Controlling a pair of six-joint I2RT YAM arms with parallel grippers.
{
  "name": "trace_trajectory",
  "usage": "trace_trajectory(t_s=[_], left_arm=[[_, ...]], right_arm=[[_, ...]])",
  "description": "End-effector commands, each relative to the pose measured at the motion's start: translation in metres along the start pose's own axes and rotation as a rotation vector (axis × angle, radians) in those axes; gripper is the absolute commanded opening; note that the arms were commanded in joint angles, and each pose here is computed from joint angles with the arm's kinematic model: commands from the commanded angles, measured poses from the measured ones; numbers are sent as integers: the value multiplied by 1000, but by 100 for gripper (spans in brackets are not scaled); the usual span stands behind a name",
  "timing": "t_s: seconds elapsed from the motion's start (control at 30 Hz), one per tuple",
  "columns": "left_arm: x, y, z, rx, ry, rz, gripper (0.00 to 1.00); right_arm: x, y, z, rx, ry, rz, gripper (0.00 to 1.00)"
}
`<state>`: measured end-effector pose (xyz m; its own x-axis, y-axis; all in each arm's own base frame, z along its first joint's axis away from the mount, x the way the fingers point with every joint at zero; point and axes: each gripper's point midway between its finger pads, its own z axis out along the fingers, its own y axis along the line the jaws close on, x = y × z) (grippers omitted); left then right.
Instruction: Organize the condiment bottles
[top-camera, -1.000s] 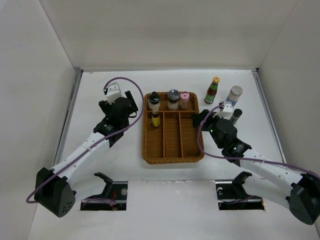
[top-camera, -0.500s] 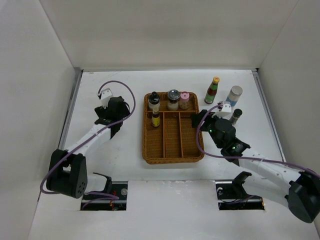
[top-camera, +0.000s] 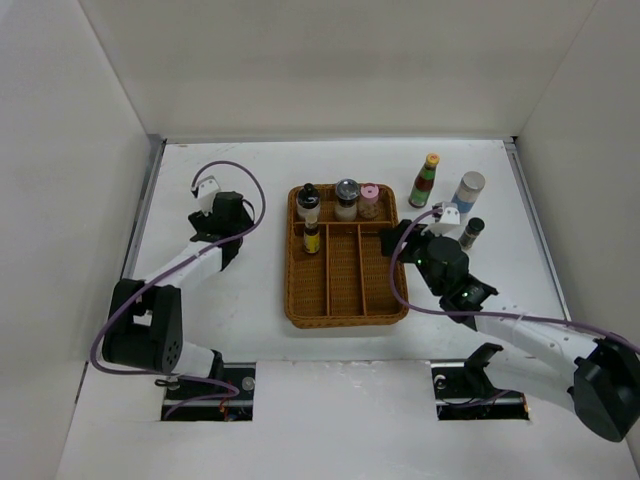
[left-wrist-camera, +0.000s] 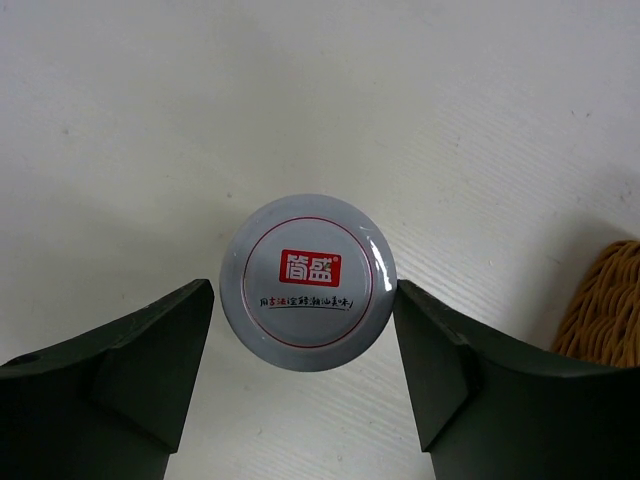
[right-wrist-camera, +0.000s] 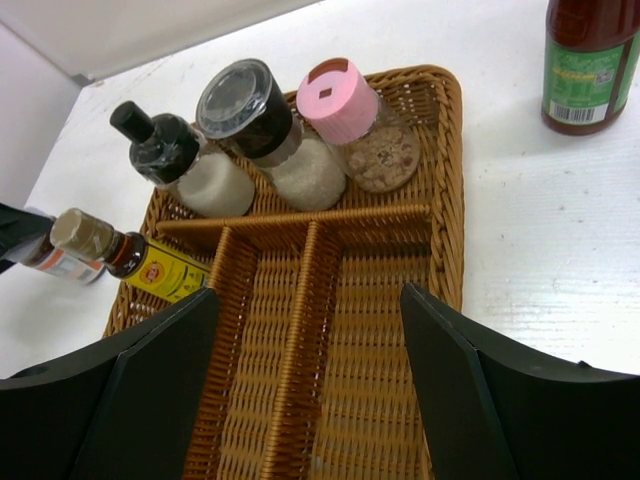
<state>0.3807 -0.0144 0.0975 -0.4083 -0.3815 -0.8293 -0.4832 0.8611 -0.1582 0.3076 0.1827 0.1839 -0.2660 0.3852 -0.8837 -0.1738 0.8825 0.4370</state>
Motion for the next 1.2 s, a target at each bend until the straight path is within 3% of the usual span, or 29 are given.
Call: trace_trajectory(t_s=[0.0, 0.3, 0.47, 0.77, 0.93, 1.17], left_arm=[[-28, -13, 1, 26, -79, -52, 69], [-30, -14, -18, 38, -110, -38, 28], [-44, -27, -80, 138, -176, -19, 25], [-33, -31, -179, 337, -161, 60, 23], [-17, -79, -230, 580, -126, 97, 23], [33, -135, -239, 676, -104, 190, 23]], right_arm=[[-13, 20, 1, -64, -42, 31, 80], [-12, 19, 0, -64, -42, 32, 80], [-17, 19, -3, -66, -58, 34, 80], [-25, 18, -5, -62, -75, 47, 80], [-30, 9, -6, -39, -96, 54, 80], [-29, 5, -5, -23, -93, 50, 80]])
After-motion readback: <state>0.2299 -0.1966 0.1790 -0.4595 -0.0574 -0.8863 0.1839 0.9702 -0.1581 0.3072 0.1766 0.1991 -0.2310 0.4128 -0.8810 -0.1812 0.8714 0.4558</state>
